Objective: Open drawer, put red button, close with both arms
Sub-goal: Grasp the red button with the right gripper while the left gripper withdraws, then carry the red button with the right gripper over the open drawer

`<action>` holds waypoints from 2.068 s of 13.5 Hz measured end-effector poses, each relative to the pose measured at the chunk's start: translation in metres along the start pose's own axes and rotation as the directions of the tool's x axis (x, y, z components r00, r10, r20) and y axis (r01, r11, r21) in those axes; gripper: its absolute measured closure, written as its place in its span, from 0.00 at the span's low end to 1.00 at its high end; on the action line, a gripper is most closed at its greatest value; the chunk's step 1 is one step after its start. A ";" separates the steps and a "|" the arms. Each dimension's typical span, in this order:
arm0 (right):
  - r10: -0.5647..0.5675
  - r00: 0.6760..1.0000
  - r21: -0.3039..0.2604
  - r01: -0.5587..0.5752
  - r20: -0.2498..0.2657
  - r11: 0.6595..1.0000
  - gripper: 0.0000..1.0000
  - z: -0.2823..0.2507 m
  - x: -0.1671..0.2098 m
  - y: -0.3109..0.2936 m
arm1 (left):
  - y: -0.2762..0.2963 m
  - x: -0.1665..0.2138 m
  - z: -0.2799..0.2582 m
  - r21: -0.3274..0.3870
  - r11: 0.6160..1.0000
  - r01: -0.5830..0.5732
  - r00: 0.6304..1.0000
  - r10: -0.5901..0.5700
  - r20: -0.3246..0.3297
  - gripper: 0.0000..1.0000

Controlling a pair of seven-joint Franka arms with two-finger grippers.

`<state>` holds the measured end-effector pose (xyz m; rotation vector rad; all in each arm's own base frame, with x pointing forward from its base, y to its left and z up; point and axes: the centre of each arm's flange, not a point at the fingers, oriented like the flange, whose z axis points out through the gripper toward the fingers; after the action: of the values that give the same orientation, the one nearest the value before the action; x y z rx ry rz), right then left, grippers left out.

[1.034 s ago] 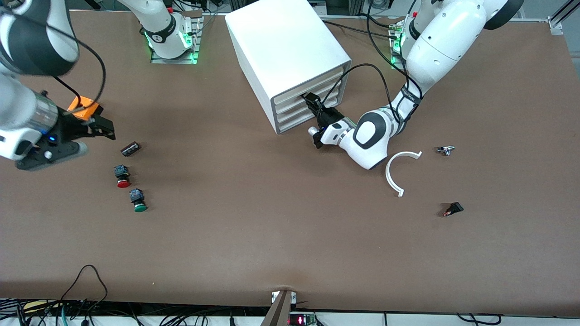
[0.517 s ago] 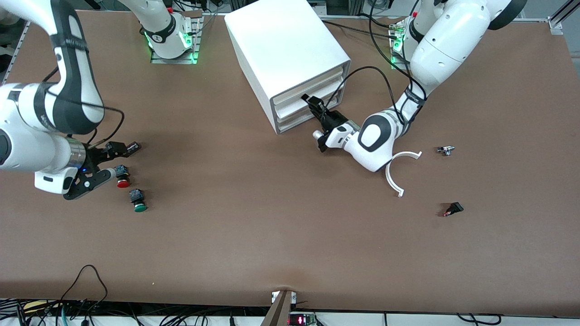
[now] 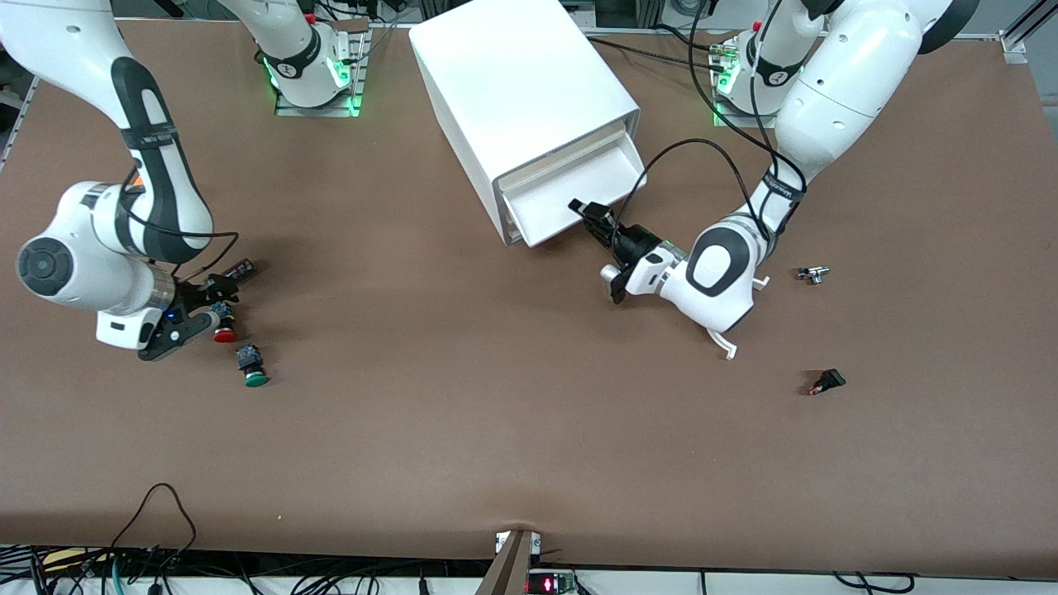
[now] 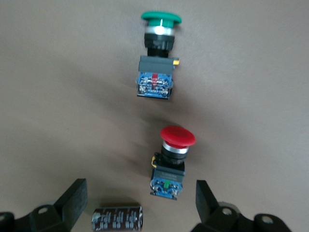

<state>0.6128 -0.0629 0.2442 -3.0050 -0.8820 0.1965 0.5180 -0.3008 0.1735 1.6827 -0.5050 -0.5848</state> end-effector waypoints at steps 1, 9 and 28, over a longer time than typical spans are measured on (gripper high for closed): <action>0.000 1.000 -0.008 0.000 -0.008 1.000 0.01 0.003 0.002 0.001 | 0.000 0.000 -0.008 0.005 1.000 -0.001 1.000 0.001 -0.011 0.91; -0.065 0.997 -0.056 0.062 -0.049 0.996 0.07 0.037 -0.001 0.022 | 0.003 -0.007 -0.057 -0.039 0.977 0.211 0.976 -0.212 -0.043 0.44; 0.008 1.000 0.121 -0.008 0.004 0.993 0.60 -0.082 0.051 0.001 | 0.178 -0.093 -0.327 0.894 0.426 0.135 0.983 -0.168 -0.068 0.00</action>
<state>0.6661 -0.0337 0.3195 -2.8973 -0.8269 0.2454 0.6492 -0.0261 0.4076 2.8000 -0.7741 -0.4827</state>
